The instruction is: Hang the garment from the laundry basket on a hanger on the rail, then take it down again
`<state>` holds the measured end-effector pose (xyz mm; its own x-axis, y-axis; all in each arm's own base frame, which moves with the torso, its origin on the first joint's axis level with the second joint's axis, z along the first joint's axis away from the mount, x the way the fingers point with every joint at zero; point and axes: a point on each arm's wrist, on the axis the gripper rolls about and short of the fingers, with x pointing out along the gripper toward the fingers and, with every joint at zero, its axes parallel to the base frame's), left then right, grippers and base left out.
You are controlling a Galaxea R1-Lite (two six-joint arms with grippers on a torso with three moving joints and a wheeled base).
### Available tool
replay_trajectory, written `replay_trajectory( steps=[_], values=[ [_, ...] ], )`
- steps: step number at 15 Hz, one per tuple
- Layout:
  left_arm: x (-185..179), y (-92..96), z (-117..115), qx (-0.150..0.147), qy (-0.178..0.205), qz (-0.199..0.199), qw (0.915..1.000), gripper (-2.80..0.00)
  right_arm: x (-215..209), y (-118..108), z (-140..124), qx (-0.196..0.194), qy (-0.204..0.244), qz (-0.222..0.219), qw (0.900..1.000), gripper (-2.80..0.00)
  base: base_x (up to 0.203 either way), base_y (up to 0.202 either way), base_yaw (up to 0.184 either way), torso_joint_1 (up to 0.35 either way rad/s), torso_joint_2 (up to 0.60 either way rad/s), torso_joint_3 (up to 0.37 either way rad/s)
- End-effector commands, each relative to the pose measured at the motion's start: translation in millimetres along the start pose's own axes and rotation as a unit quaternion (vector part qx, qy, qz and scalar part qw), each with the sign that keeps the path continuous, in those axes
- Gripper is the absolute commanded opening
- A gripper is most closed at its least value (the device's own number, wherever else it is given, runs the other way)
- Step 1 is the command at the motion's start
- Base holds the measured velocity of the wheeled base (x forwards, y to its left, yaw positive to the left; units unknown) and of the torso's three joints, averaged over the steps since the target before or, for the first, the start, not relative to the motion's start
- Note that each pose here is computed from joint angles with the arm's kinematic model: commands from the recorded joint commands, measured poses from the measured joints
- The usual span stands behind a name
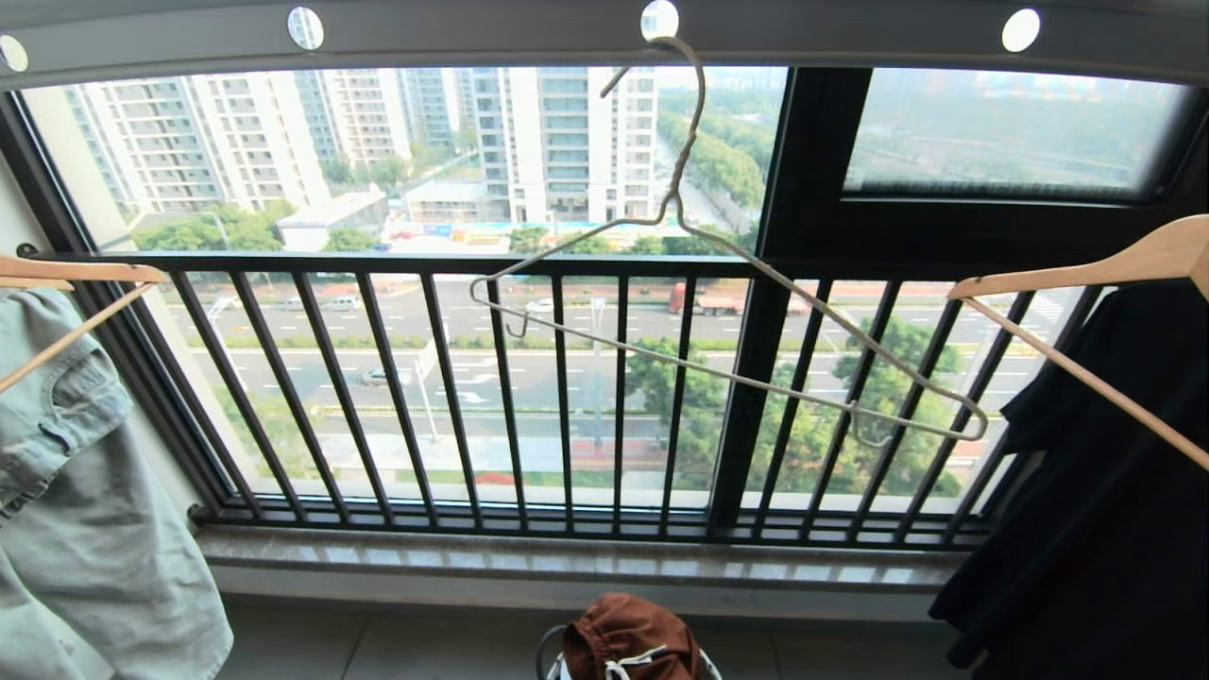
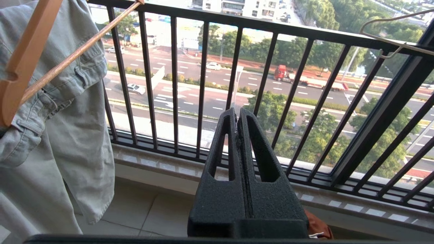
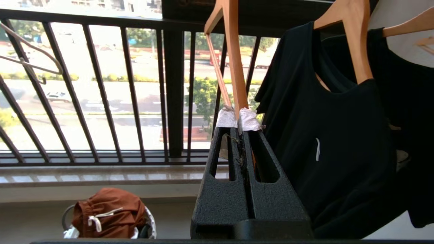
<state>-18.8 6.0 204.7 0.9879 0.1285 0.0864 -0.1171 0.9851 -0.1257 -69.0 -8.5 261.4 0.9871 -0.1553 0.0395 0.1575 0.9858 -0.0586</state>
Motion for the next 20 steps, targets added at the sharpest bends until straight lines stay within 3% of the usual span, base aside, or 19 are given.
replay_trajectory(
  steps=[1,4,9,13,18,20],
  values=[
    [-16,4.7,-26,-0.002,-0.017,0.016,0.9997,-2.8,-25,-2,-13,-0.001,-0.023,-0.005,1.0,-2.8,0.0,0.0,0.0,0.0,0.0,0.0],
    [-29,8.6,-65,0.016,-0.028,-0.02,0.9993,-2.8,-32,0,-41,-0.005,-0.011,0.011,1.0,-2.8,0.0,0.0,0.0,0.0,0.0,0.0],
    [-19,11.2,-117,0.058,0.041,-0.046,0.9965,-2.8,-18,11,-108,0.002,0.015,0.069,0.998,-2.8,0.0,0.0,0.0,0.0,0.0,0.0],
    [-16,11.3,-129,0.101,0.053,-0.069,0.9911,-2.8,14,20,-138,0.017,-0.01,0.1,0.995,-2.8,0.0,0.0,0.0,0.0,0.0,0.0],
    [-16,11.3,-130,0.091,0.054,-0.068,0.992,-2.8,37,27,-186,-0.015,0.012,0.109,0.994,-2.8,0.0,0.0,0.0,0.0,0.0,0.0],
    [-16,11.3,-130,0.09,0.054,-0.067,0.9922,-2.8,37,27,-187,-0.019,0.019,0.109,0.994,-2.8,0.0,0.0,0.0,0.0,0.0,0.0]
  ],
)
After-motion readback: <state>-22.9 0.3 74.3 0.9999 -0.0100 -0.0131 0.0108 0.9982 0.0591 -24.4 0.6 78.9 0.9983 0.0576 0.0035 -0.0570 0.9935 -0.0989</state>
